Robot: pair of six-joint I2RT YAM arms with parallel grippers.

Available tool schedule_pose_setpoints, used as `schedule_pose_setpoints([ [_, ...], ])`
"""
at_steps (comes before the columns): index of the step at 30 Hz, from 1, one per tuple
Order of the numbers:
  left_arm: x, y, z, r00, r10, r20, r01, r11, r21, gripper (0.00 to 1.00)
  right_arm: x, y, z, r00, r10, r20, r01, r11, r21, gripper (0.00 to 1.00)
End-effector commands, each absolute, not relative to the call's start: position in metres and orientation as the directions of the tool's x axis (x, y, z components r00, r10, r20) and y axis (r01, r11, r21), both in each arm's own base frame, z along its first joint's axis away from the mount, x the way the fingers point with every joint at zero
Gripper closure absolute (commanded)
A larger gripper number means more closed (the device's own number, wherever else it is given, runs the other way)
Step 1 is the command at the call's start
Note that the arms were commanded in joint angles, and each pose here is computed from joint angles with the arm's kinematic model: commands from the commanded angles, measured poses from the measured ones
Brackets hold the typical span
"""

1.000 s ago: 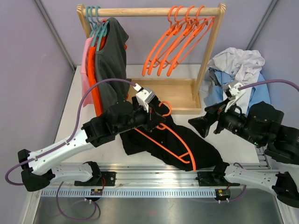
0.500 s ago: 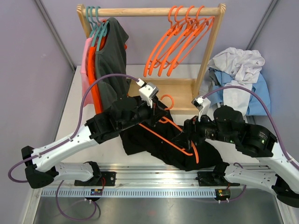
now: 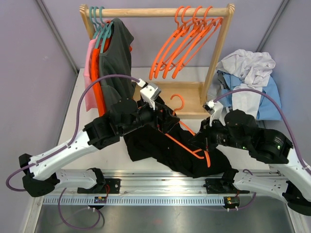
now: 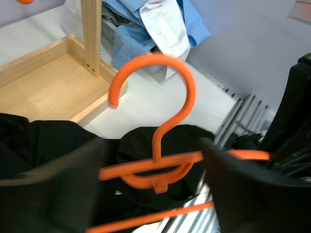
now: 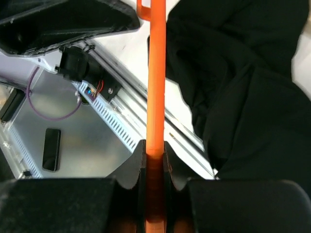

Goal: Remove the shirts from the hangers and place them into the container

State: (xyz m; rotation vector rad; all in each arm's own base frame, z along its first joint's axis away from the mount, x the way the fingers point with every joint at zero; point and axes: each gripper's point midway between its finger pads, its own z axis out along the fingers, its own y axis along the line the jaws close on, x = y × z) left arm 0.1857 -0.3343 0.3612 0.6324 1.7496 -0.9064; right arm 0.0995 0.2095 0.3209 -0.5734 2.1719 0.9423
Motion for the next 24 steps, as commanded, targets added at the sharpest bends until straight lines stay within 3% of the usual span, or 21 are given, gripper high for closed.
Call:
schedule_pose_setpoints([
  [1, 0.17, -0.321, 0.431, -0.262, -0.17, -0.95, 0.807, 0.502, -0.313, 0.01, 0.112, 0.19, 0.373, -0.534, -0.028, -0.845, -0.648, 0.656, 0.388, 1.0],
  [6, 0.147, -0.309, 0.453, -0.255, -0.232, -0.939, 0.842, 0.424, -0.333, 0.01, 0.121, 0.183, 0.427, -0.39, 0.056, -0.919, -0.692, 0.641, 0.333, 1.0],
  [13, 0.126, -0.287, 0.458, -0.256, -0.28, -0.925, 0.865, 0.361, -0.349, 0.01, 0.12, 0.202, 0.468, -0.302, 0.086, -0.949, -0.777, 0.555, 0.297, 1.0],
  [24, 0.121, -0.261, 0.451, -0.273, -0.316, -0.908, 0.835, 0.391, -0.387, 0.01, 0.19, 0.202, 0.516, -0.168, 0.269, -0.948, -0.578, 0.752, 0.316, 1.0],
])
